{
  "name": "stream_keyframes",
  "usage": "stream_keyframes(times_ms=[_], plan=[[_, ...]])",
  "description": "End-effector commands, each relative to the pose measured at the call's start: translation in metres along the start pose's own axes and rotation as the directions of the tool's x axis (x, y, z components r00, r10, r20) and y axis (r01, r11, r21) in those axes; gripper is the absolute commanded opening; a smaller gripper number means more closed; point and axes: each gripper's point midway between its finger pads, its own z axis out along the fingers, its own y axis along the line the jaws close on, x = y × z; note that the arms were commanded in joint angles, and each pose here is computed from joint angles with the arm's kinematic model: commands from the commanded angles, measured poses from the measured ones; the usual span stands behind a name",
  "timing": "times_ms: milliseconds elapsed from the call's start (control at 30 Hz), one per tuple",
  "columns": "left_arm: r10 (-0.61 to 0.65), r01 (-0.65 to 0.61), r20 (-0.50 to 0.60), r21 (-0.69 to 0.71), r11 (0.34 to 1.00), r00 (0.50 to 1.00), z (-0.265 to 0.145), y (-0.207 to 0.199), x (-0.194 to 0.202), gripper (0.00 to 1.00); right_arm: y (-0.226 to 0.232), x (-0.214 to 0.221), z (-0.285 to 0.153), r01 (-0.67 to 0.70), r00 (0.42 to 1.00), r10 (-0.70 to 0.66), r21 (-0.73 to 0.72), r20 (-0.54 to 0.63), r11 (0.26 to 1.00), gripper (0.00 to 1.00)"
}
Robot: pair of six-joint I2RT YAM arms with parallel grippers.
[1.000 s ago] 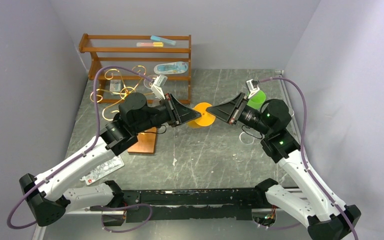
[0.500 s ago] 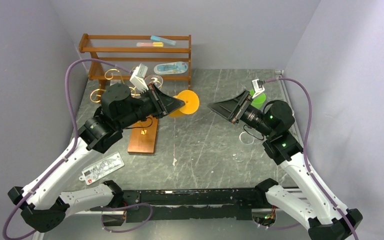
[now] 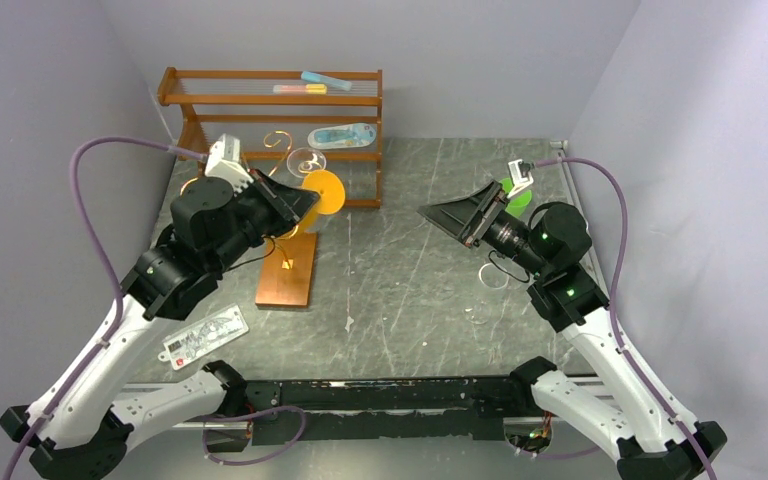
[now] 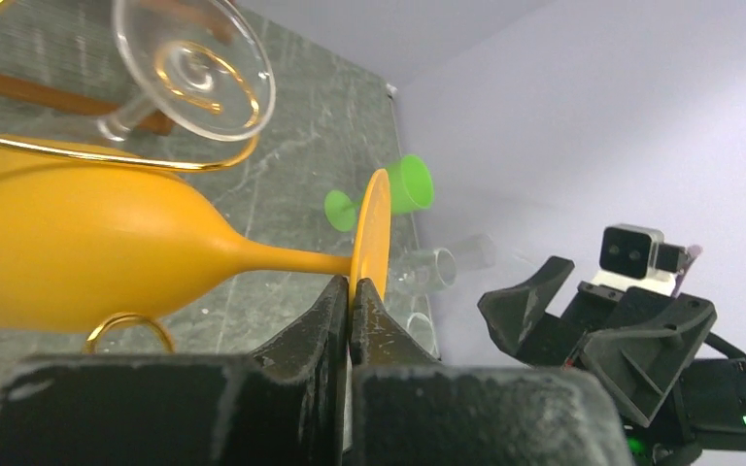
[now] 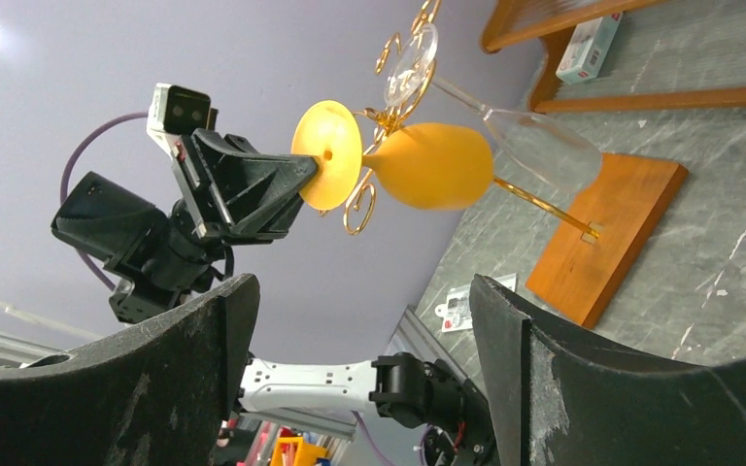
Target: Place the wine glass upside down on the wine glass rack
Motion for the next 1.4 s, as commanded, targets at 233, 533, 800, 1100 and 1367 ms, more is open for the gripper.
stream_keyframes(times_ms=[233,533,800,1100,1367], plan=[[-0.048,0.078,0.188,-0.158,0.984,0.981,-0.024,0.041,-0.028,0.05,-0.007,0.003,-0.002,-0.015,1.000,0.015,0.026,0.003,1.000,0.83],[-0.174,0.201,0.202,-0.125,0.972,0.964,-0.031,0.053,-0.015,0.05,-0.016,0.007,0.001,-0.041,0.999,0.042,0.042,-0.010,0.998,0.82],[-0.224,0.247,0.182,-0.110,0.963,0.957,-0.025,0.053,-0.008,0.05,-0.016,0.003,0.000,-0.039,0.999,0.038,0.050,0.010,0.998,0.82],[-0.328,0.359,0.239,-0.099,0.928,0.914,-0.034,0.066,-0.008,0.05,-0.017,0.004,0.002,-0.041,0.999,0.041,0.053,0.005,0.998,0.81],[-0.425,0.460,0.321,-0.040,0.887,0.847,-0.050,0.076,-0.017,0.05,-0.019,0.004,0.002,-0.043,0.999,0.042,0.058,0.006,0.997,0.81]])
